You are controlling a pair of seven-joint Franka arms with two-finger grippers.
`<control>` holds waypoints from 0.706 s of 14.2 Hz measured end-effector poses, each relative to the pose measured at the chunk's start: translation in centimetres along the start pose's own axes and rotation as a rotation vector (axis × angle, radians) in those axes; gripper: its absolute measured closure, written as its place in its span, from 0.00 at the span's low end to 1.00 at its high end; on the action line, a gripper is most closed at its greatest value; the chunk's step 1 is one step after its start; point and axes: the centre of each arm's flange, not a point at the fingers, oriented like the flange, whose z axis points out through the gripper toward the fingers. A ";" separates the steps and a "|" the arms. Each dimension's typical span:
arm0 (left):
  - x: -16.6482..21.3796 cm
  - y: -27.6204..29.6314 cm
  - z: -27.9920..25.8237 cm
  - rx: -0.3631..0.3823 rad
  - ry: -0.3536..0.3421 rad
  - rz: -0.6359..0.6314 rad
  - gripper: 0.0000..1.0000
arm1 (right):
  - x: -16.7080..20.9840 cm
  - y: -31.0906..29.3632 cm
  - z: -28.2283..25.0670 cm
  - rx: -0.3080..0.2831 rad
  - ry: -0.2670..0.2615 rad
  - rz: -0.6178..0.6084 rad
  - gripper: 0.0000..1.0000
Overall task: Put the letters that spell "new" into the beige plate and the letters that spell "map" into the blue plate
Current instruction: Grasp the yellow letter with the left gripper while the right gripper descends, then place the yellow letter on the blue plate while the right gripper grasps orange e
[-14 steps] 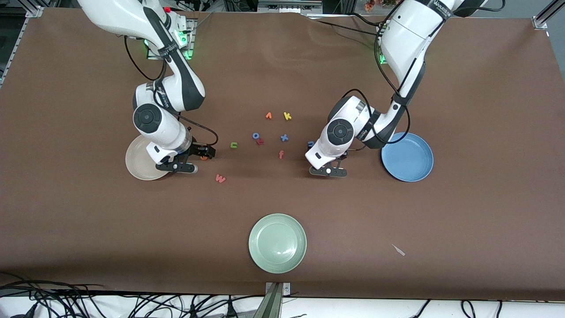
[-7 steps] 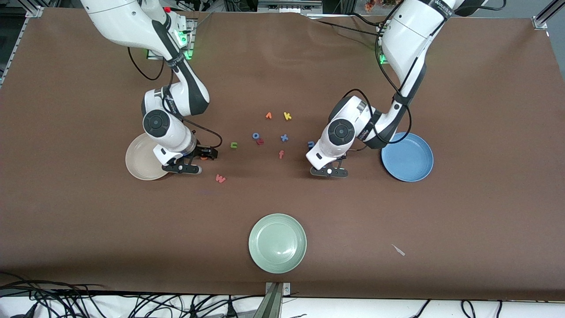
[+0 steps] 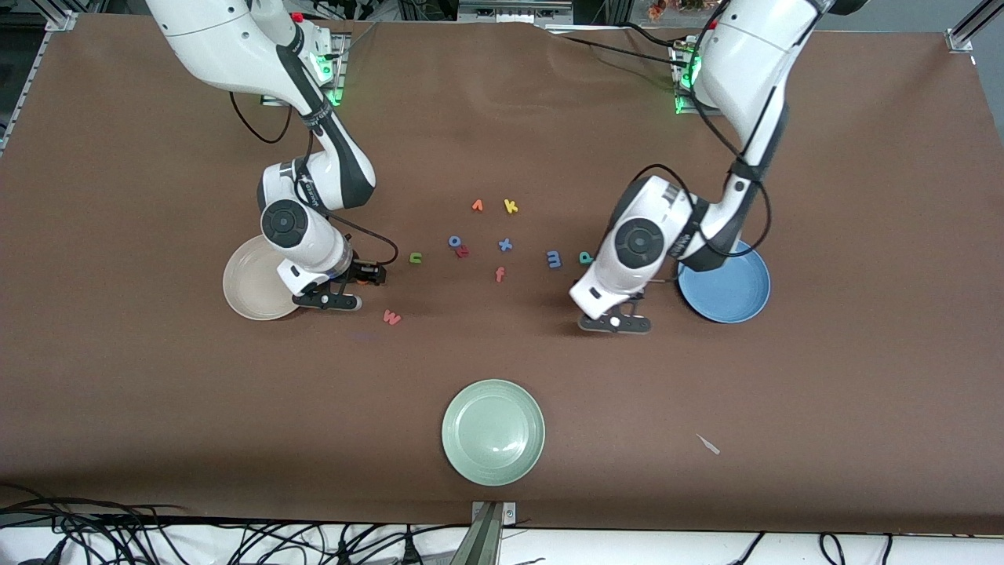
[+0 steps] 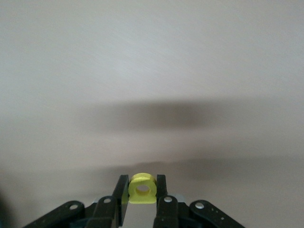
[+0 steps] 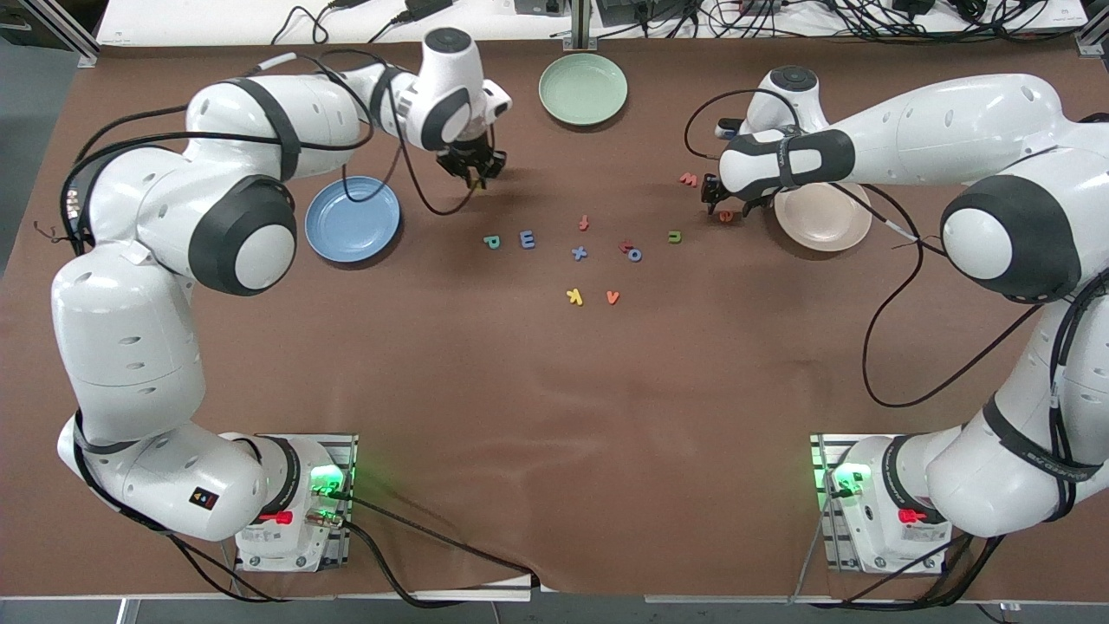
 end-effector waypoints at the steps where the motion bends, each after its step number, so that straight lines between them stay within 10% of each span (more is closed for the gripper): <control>1: 0.5 -1.8 -0.3 0.019 -0.007 0.010 0.73 | 0.0 0.0 0.0 0.001 0.002 -0.001 0.30; 10: 1.3 -15.1 0.7 0.052 -0.175 0.107 0.73 | 0.1 -0.2 0.1 0.006 0.020 -0.002 0.71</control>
